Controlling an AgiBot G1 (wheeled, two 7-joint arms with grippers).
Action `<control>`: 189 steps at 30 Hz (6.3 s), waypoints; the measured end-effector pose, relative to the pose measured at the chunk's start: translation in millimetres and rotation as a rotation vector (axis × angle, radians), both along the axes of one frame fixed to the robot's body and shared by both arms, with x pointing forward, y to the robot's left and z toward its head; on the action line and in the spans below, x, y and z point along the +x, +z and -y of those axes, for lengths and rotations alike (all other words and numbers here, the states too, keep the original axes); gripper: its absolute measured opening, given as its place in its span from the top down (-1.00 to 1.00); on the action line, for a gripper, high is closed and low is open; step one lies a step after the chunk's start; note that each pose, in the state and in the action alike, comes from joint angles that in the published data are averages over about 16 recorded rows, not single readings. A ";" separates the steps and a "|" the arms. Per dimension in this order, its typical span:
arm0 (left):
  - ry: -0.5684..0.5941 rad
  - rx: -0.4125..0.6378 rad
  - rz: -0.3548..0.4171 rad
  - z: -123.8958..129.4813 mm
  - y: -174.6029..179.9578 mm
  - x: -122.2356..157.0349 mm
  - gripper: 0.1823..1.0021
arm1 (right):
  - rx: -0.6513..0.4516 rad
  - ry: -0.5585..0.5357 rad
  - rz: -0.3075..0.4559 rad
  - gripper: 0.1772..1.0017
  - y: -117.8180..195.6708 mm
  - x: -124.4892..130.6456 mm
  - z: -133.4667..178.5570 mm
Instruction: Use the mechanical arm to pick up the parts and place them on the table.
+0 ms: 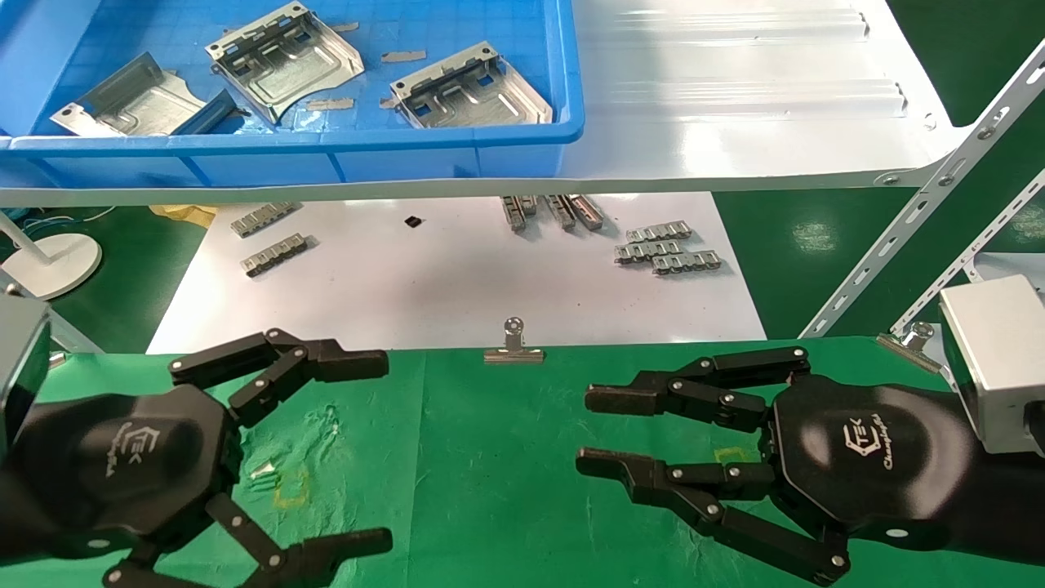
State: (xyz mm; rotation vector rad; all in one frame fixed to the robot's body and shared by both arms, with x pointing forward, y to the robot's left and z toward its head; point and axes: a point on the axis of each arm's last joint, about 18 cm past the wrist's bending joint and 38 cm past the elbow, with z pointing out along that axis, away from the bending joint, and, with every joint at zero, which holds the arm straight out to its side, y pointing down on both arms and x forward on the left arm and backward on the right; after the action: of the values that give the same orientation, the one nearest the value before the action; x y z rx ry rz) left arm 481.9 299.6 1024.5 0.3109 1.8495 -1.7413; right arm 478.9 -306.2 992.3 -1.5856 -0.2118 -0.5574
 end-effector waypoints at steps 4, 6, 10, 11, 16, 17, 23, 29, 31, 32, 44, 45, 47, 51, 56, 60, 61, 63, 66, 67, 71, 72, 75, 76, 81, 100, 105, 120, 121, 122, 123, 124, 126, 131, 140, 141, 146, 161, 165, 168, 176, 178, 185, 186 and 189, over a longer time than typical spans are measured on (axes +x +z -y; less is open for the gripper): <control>0.069 -0.022 0.071 -0.7 37.8 18.7 -1.00 | 0.000 0.000 0.000 0.44 0.0 0.0 0.0; 0.123 -0.043 0.104 -1.9 62.6 33.8 -1.00 | 0.000 0.000 0.000 0.52 0.0 0.0 0.0; 0.262 -0.105 0.146 -5.0 119.9 71.9 -1.00 | 0.000 0.000 0.000 0.69 0.0 0.0 0.0; 0.303 -0.122 0.149 -5.8 134.0 82.8 -1.00 | 0.000 0.000 0.000 0.71 0.0 0.0 0.0; 0.525 -0.200 0.123 -10.2 190.5 137.6 -1.00 | 0.000 0.000 0.000 0.84 0.0 0.0 0.0; 0.570 -0.209 0.113 -11.0 197.9 147.5 -1.00 | 0.000 0.000 0.000 0.86 0.0 0.0 0.0; 0.799 -0.232 0.060 -18.3 217.7 189.9 -1.00 | 0.000 0.000 0.000 0.94 0.0 0.0 0.0; 0.918 -0.225 0.012 -23.6 217.1 206.8 -0.98 | 0.000 0.000 0.000 0.96 0.0 0.0 0.0; 0.936 -0.217 -0.002 -24.6 215.2 208.9 -0.96 | 0.000 0.000 0.000 0.96 0.0 0.0 0.0; 0.942 -0.212 -0.009 -25.1 214.0 209.6 -0.95 | 0.000 0.000 0.000 0.96 0.0 0.0 0.0; 0.971 -0.168 -0.046 -32.2 205.8 209.8 -0.66 | 0.000 0.000 0.000 0.85 0.0 0.0 0.0; 0.973 -0.164 -0.045 -33.0 205.5 209.5 -0.60 | 0.000 0.000 0.000 0.82 0.0 0.0 0.0; 0.977 -0.156 -0.044 -34.6 205.0 209.0 -0.50 | 0.000 0.000 0.000 0.78 0.0 0.0 0.0; 0.983 -0.144 -0.041 -38.0 204.4 207.8 -0.28 | 0.000 0.000 0.000 0.65 0.0 0.0 0.0; 0.988 -0.135 -0.040 -42.2 203.7 206.2 0.01 | 0.000 0.000 0.000 0.46 0.0 0.0 0.0; 0.981 -0.137 -0.039 -44.3 204.5 203.7 0.28 | 0.000 0.000 0.000 0.24 0.0 0.0 0.0; 0.975 -0.138 -0.038 -44.5 205.4 202.6 0.32 | 0.000 0.000 0.000 0.18 0.0 0.0 0.0; 0.962 -0.140 -0.031 -44.5 207.9 199.5 0.41 | 0.000 0.000 0.000 0.05 0.0 0.0 0.0; 0.930 -0.140 -0.016 -43.9 212.7 193.0 0.56 | 0.000 0.000 0.000 -0.13 0.0 0.0 0.0; 0.916 -0.140 -0.010 -43.4 214.4 190.2 0.59 | 0.000 0.000 0.000 -0.19 0.0 0.0 0.0; 0.837 -0.129 0.023 -40.4 221.2 175.3 0.70 | 0.000 0.000 0.000 -0.45 0.0 0.0 0.0; 0.812 -0.123 0.033 -39.2 222.5 170.5 0.73 | 0.000 0.000 0.000 -0.48 0.0 0.0 0.0; 0.721 -0.085 0.070 -34.8 223.3 153.6 0.76 | 0.000 0.000 0.000 -0.63 0.0 0.0 0.0; 0.686 -0.067 0.086 -33.1 222.3 147.3 0.77 | 0.000 0.000 0.000 -0.68 0.0 0.0 0.0; 0.523 0.028 0.177 -28.1 211.7 116.6 0.79 | 0.000 0.000 0.000 -0.83 0.0 0.0 0.0; 0.300 0.530 0.392 -49.8 24.9 89.5 0.80 | 0.000 0.000 0.000 -1.00 0.0 0.0 0.0; 0.373 0.569 0.319 -68.6 -25.9 112.7 0.82 | 0.000 0.000 0.000 -1.00 0.0 0.0 0.0; 0.503 0.539 0.252 -97.4 -108.8 151.0 0.86 | 0.000 0.000 0.000 -1.00 0.0 0.0 0.0; 0.503 0.535 0.255 -97.9 -111.4 151.3 0.86 | 0.000 0.000 0.000 -1.00 0.0 0.0 0.0; 0.502 0.531 0.255 -98.4 -113.6 151.2 0.86 | 0.000 0.000 0.000 -1.00 0.0 0.0 0.0; 0.500 0.527 0.256 -98.9 -115.5 150.9 0.85 | 0.000 0.000 0.000 -1.00 0.0 0.0 0.0; 0.497 0.523 0.257 -99.5 -117.1 150.3 0.85 | 0.000 0.000 0.000 -1.00 0.0 0.0 0.0; 0.490 0.515 0.258 -100.9 -119.7 148.7 0.83 | 0.000 0.000 0.000 -1.00 0.0 0.0 0.0; 0.462 0.481 0.246 -103.2 -123.4 141.5 0.76 | 0.000 0.000 0.000 -1.00 0.0 0.0 0.0; 0.381 0.294 0.104 -99.9 -117.7 121.9 0.50 | 0.000 0.000 0.000 -1.00 0.0 0.0 0.0; 0.370 0.269 0.086 -98.8 -116.5 119.8 0.45 | 0.000 0.000 0.000 -1.00 0.0 0.0 0.0; 0.319 0.161 0.009 -94.4 -110.6 110.7 0.22 | 0.000 0.000 0.000 -1.00 0.0 0.0 0.1; 0.293 0.113 -0.022 -88.4 -105.9 107.0 -0.60 | 0.000 0.000 0.000 -1.00 0.0 0.1 0.1; 0.276 0.101 -0.024 -83.7 -101.6 104.2 -0.74 | 0.001 0.000 0.000 -1.00 0.0 0.1 0.1; 0.260 0.089 -0.026 -79.1 -97.5 101.3 -0.84 | 0.001 0.000 0.000 -1.00 0.0 0.1 0.1; 0.213 0.058 -0.034 -66.3 -85.5 90.8 -0.96 | 0.001 0.000 0.000 -1.00 0.0 0.1 0.1; 0.201 0.051 -0.036 -63.1 -82.5 87.8 -0.98 | 0.001 0.000 0.000 -1.00 0.0 0.1 0.1; 0.160 0.030 -0.043 -52.2 -72.1 76.1 -1.00 | 0.001 0.000 0.000 -1.00 0.0 0.1 0.1; 0.154 0.027 -0.044 -50.6 -70.6 74.2 -1.00 | 0.001 0.000 0.000 -1.00 0.0 0.1 0.1; 0.136 0.020 -0.047 -46.0 -66.3 68.4 -1.00 | 0.001 0.000 0.000 -1.00 0.0 0.1 0.1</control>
State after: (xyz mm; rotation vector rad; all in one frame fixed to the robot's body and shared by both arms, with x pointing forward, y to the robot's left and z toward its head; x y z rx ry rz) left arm 550.3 345.6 958.2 0.1497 1.8769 -1.6513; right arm 478.9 -306.3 992.3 -1.5852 -0.2113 -0.5574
